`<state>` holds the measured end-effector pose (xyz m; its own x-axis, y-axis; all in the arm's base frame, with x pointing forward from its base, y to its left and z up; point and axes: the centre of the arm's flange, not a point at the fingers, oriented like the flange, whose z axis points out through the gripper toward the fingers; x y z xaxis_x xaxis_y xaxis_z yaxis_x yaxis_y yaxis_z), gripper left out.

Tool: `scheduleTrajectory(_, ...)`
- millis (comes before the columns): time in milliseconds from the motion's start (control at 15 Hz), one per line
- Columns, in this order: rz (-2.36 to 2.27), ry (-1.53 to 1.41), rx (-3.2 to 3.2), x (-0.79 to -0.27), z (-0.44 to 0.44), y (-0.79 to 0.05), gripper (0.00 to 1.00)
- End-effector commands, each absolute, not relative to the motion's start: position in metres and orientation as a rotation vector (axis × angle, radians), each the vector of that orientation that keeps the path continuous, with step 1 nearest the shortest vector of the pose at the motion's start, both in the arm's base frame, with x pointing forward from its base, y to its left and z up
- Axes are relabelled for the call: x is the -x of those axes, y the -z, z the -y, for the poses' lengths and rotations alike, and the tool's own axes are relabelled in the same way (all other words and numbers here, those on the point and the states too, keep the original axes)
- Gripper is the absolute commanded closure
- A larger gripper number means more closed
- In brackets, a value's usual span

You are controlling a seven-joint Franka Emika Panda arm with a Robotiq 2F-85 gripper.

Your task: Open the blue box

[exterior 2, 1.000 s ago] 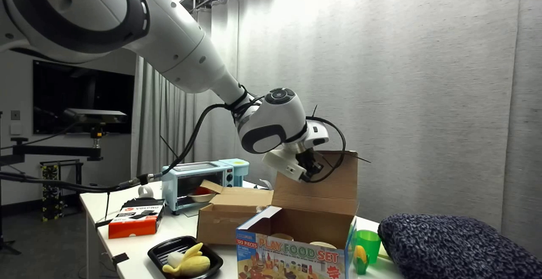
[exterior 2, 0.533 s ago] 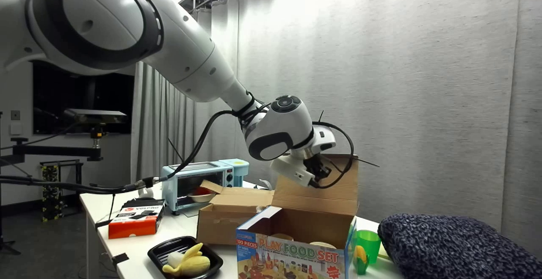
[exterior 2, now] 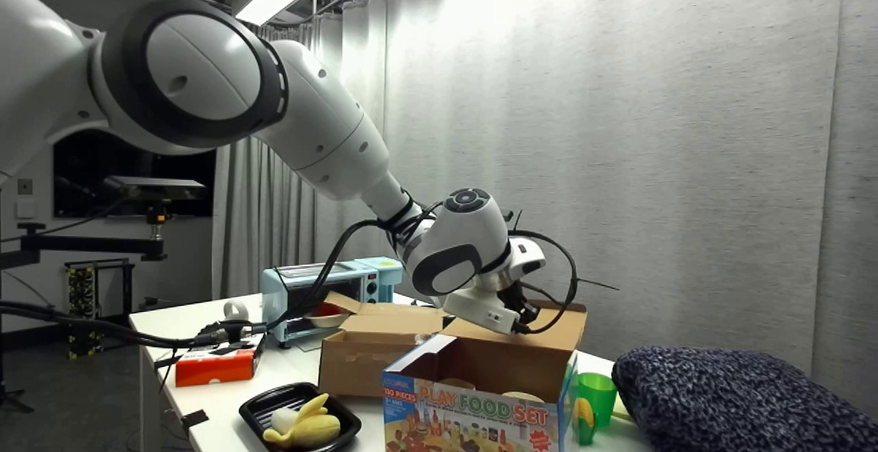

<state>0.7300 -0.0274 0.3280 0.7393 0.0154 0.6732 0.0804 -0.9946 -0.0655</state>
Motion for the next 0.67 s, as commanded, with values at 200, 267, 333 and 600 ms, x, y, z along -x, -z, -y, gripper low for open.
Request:
scheduleTrajectory(200,0.214,1.021,2.924,-0.752,0.009,-0.325,1.0)
scheduleTrajectory(267,0.218,1.024,2.923,-0.753,0.007,-0.336,1.0)
scheduleTrajectory(333,0.223,1.031,2.917,-0.754,0.005,-0.348,1.0)
scheduleTrajectory(600,0.252,1.008,2.908,-0.756,0.0,-0.402,1.0)
